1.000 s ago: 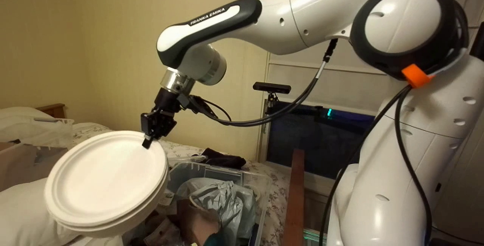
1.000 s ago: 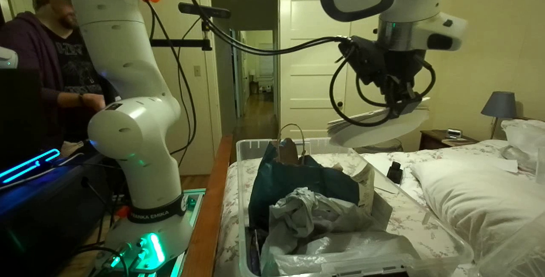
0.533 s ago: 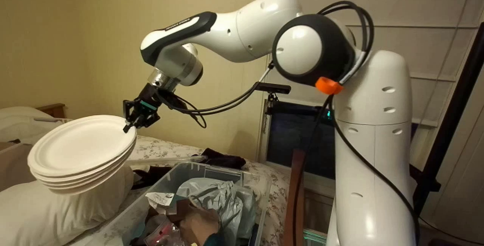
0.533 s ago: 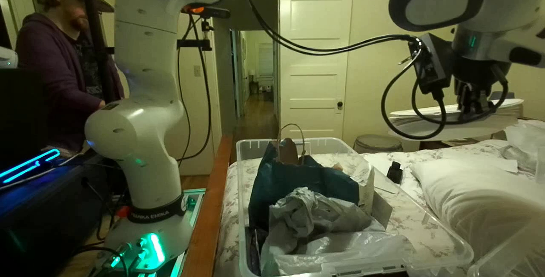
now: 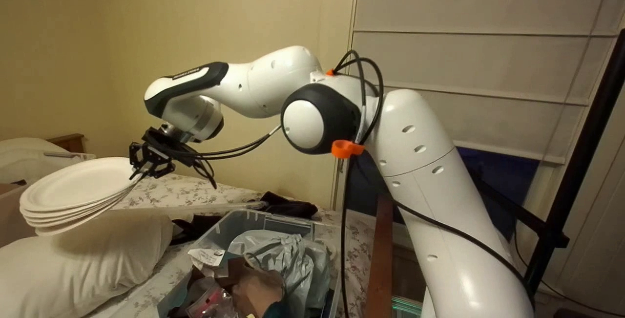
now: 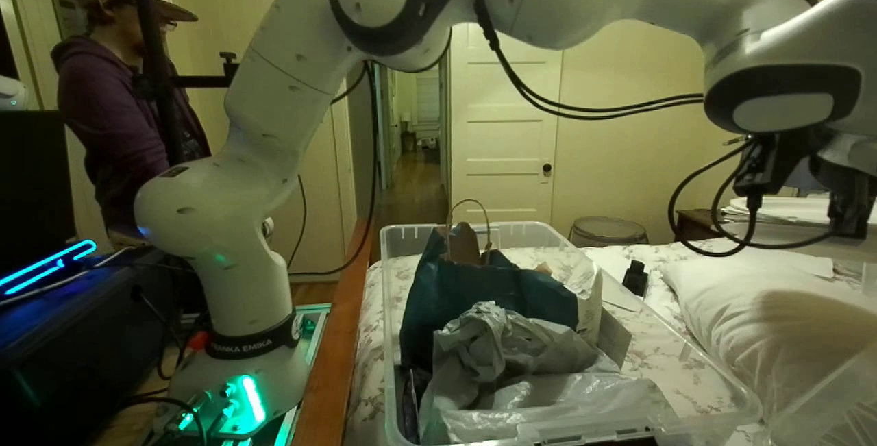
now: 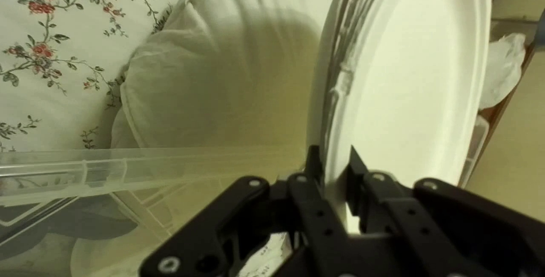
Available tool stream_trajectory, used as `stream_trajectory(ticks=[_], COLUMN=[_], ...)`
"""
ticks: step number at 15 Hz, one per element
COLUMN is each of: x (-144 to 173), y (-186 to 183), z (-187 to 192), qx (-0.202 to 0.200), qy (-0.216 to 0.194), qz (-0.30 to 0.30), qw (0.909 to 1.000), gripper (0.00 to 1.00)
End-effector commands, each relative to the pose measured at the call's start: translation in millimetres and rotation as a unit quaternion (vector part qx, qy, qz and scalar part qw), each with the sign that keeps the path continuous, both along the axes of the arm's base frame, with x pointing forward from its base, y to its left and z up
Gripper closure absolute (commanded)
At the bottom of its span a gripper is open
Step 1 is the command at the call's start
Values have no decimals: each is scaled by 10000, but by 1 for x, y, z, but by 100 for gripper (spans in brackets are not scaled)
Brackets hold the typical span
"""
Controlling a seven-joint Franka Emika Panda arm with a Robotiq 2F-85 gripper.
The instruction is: Put the plates on the pillow
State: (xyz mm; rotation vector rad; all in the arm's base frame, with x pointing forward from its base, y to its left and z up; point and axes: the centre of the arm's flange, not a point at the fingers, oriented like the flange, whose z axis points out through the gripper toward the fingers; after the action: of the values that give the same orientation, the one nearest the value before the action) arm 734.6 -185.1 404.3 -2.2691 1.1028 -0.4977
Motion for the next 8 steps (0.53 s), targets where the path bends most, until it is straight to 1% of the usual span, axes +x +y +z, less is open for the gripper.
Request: stream_trajectory(ticks=[1, 4, 6, 7, 8], x=[76, 92, 96, 96, 93], y=[-14, -8, -4, -2, 0], z=[-29, -64, -81, -83, -81], qx=[264, 252, 252, 165, -88], qy=[111, 375, 491, 497, 499], qz=[-972, -1263, -1250, -1190, -960], qw=[9949, 9910, 9906, 9915, 9941], gripper=[96, 96, 96, 96, 60])
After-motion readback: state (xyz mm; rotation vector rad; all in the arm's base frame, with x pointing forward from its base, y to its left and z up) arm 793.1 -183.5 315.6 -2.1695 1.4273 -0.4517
